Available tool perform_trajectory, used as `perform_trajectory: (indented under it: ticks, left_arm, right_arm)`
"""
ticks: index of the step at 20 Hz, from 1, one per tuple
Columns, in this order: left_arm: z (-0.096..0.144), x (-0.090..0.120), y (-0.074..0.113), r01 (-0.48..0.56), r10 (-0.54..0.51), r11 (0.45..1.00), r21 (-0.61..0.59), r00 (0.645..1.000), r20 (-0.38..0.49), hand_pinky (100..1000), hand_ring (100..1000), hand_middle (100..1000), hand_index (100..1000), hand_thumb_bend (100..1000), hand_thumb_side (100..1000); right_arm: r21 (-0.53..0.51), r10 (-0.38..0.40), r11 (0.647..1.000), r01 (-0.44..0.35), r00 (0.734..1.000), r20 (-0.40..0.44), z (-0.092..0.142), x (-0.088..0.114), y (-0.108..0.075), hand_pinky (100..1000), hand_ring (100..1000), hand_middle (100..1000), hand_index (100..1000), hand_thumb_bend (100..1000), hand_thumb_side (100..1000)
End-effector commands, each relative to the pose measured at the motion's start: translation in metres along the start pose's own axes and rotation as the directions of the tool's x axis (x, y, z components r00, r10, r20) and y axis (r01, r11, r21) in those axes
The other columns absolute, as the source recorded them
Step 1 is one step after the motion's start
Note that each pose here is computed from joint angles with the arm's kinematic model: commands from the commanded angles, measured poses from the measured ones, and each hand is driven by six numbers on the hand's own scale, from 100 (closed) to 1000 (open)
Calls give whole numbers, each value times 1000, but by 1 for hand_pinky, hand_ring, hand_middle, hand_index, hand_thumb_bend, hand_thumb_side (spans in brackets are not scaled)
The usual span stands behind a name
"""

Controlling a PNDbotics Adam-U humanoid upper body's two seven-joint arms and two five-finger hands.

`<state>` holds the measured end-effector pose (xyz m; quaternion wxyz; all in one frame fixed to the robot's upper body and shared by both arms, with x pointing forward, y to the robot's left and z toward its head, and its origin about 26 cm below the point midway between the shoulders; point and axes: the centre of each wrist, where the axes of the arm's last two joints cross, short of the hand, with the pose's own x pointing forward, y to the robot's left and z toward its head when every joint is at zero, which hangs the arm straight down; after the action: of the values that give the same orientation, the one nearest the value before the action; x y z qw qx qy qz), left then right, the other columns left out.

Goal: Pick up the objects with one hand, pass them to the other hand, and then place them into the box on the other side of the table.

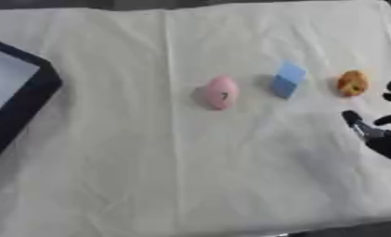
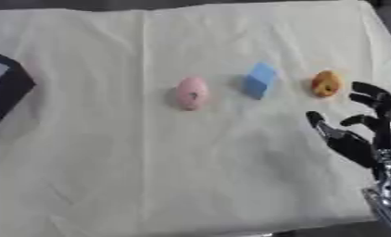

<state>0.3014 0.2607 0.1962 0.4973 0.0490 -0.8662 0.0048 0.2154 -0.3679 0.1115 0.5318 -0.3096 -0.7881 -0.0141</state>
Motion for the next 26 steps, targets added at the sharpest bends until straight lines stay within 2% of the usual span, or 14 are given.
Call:
perform_trajectory:
  ticks: [1,8,13,22,24,25,26]
  left_arm:
    - [-2,9,3,22,-22,1000,-15,999,31,892,760,674,781,116,830]
    - [-1,9,3,22,-21,1000,-18,999,33,893,761,674,781,112,831]
    - [-1,10,6,41,-39,999,-29,998,47,892,762,675,781,100,825]
    - [-1,10,6,51,-47,997,-51,997,62,892,763,676,781,100,825]
    - [-2,10,6,53,-49,997,-54,997,65,892,763,676,781,100,826]
    - [-2,11,6,55,-51,997,-55,996,67,892,763,676,781,100,826]
    - [-2,11,6,56,-52,997,-56,996,70,892,763,676,781,100,827]
  right_arm:
    - [17,53,998,-53,999,10,-12,9,-16,452,782,741,760,643,137]
    - [49,159,986,-159,987,-3,-33,23,-35,471,786,748,771,638,160]
    - [121,243,964,-237,969,-39,-46,35,-48,507,800,760,781,632,191]
    - [291,384,888,-355,922,-46,-68,56,-55,588,821,785,797,617,224]
    - [319,409,871,-374,911,-47,-71,60,-56,606,823,785,794,605,222]
    - [332,420,863,-382,906,-48,-73,62,-57,620,826,785,792,572,227]
    - [342,430,855,-389,901,-49,-74,63,-57,623,827,785,792,599,224]
